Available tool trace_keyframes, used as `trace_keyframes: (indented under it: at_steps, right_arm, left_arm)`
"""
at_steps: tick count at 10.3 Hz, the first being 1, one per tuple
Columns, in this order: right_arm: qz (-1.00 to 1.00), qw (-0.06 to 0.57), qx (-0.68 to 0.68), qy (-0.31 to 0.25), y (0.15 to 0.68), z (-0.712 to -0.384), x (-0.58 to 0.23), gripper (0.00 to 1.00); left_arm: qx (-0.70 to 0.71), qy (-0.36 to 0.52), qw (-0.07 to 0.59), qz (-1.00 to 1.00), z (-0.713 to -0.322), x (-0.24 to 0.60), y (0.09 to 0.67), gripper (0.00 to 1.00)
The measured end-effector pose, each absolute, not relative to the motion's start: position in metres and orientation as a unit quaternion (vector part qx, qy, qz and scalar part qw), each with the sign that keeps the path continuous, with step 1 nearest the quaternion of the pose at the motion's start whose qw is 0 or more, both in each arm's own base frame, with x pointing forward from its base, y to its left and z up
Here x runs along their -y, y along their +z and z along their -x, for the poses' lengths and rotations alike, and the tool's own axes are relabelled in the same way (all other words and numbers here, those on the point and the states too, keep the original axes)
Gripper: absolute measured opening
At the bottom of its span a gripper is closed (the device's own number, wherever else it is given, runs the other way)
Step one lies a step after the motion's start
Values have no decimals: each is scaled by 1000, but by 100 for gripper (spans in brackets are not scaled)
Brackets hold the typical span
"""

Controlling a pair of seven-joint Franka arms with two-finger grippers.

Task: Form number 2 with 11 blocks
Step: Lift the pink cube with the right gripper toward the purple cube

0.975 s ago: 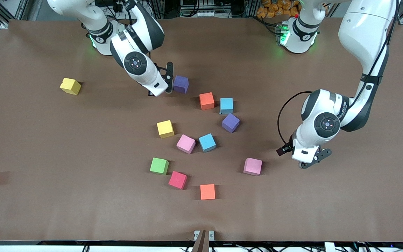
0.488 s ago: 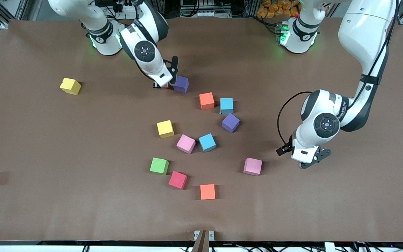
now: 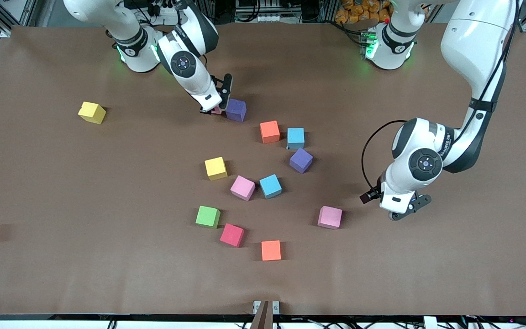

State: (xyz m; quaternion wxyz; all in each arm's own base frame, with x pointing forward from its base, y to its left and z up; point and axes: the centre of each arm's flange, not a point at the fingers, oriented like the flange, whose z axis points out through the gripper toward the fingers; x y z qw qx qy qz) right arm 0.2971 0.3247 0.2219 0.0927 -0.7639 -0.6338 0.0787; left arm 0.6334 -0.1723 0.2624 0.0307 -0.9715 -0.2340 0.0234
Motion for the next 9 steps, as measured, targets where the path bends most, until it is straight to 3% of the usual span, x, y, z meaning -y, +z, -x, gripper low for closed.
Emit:
trace_keyframes:
  at_steps: [4, 9]
  right_arm:
    - [754, 76, 651, 43, 210, -284, -336, 62]
    - [749, 67, 658, 39, 195, -280, -337, 62]
  left_arm:
    - [234, 24, 30, 971, -633, 172, 260, 100]
    - [240, 24, 31, 970, -634, 172, 260, 100]
